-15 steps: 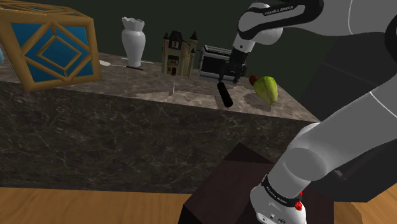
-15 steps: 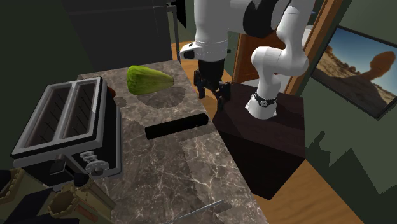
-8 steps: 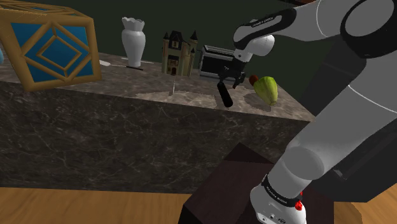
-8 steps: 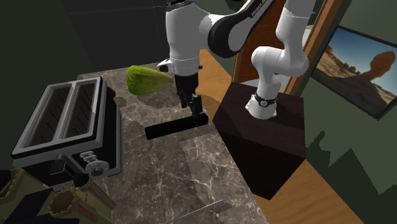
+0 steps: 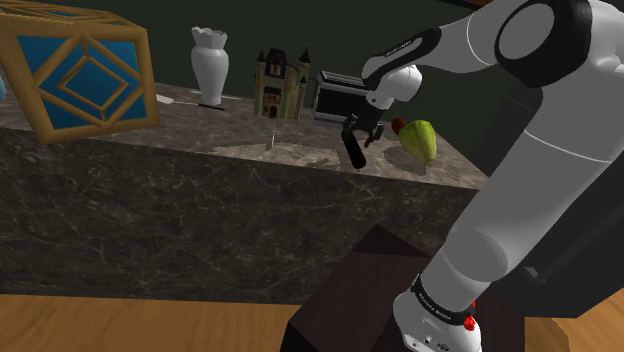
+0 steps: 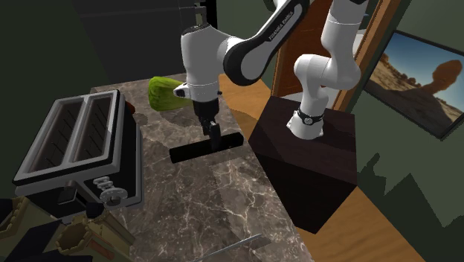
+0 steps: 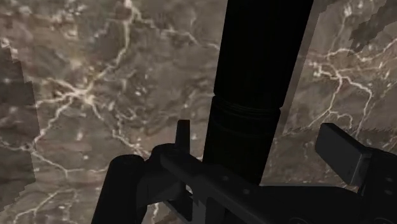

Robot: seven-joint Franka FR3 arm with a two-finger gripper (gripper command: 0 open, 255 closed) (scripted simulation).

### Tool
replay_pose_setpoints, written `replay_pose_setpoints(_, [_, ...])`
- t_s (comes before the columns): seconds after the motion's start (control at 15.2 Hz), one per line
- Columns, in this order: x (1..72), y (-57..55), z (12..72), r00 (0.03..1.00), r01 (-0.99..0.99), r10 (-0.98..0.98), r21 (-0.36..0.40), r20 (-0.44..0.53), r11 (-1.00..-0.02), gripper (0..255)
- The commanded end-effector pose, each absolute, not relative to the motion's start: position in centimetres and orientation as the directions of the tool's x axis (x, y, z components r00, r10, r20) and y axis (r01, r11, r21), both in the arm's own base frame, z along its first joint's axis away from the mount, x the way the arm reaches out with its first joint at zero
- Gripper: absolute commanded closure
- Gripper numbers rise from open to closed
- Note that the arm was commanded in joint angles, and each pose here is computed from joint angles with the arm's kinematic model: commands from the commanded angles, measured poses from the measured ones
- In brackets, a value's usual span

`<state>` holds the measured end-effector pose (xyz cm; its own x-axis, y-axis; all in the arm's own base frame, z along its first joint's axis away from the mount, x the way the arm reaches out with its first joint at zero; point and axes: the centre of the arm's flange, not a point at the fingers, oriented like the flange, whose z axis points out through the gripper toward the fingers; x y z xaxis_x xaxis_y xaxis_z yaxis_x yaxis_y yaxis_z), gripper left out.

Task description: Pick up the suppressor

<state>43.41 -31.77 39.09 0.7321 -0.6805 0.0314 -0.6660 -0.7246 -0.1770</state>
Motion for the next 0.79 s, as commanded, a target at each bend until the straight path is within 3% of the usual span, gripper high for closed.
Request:
replay_pose_setpoints(0.0, [43.45,-31.82,37.89,0.731,-0.667,-0.681,-0.177,0.032,-0.724,0])
replay_pose_setpoints(0.2, [43.44,-31.82,37.06,0.731,-0.667,-0.681,-0.177,0.032,-0.724,0])
replay_pose_setpoints(0.26, [43.44,-31.84,37.03,0.731,-0.667,-0.681,-0.177,0.032,-0.724,255])
replay_pose_setpoints(0.73, [43.44,-31.84,37.01,0.731,-0.667,-0.681,-0.177,0.032,-0.724,255])
